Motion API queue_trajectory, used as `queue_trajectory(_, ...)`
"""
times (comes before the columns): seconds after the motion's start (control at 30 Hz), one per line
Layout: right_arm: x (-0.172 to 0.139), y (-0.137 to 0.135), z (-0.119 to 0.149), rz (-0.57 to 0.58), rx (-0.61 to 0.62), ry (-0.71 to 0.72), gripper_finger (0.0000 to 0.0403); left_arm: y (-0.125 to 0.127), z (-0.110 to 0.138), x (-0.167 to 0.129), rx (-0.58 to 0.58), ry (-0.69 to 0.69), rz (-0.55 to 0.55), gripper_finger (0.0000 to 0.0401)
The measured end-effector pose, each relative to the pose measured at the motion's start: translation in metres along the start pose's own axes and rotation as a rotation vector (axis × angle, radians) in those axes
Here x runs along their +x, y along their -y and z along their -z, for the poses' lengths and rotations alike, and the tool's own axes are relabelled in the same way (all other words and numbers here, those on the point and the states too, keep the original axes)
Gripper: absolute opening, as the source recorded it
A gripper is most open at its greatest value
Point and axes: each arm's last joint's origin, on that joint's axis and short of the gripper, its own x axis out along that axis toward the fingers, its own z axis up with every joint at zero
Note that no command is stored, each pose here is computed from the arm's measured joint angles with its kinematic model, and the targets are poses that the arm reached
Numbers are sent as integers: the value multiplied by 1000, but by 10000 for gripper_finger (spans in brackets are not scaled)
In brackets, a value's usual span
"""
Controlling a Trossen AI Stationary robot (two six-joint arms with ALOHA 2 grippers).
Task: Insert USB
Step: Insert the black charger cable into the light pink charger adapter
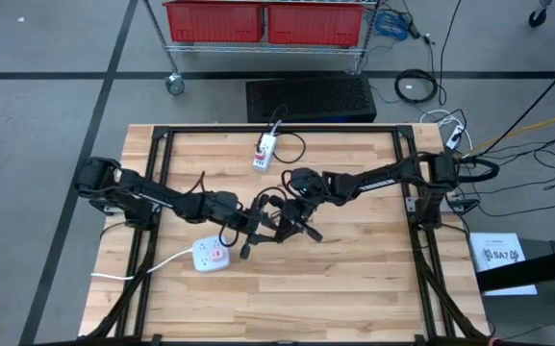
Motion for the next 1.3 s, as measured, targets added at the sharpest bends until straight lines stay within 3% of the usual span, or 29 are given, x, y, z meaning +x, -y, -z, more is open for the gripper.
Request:
queue_trajectory(0.17, 0, 0, -1, -1, 6, 2, 2, 0, -1, 0, 24, 8, -7, 15)
queue_trajectory(0.43, -2, 0, -3, 10, 56, 5, 22, 0, -4, -1, 24, 27, -9, 7)
queue_trajectory(0.93, -41, -29, -28, 315, 131, -177, 139, -1, -12, -6, 30, 66, -53, 7)
queue_trajectory(1.3, -65, -55, -38, 402, 205, -277, 176, 1, -26, -23, 31, 17, -180, 7)
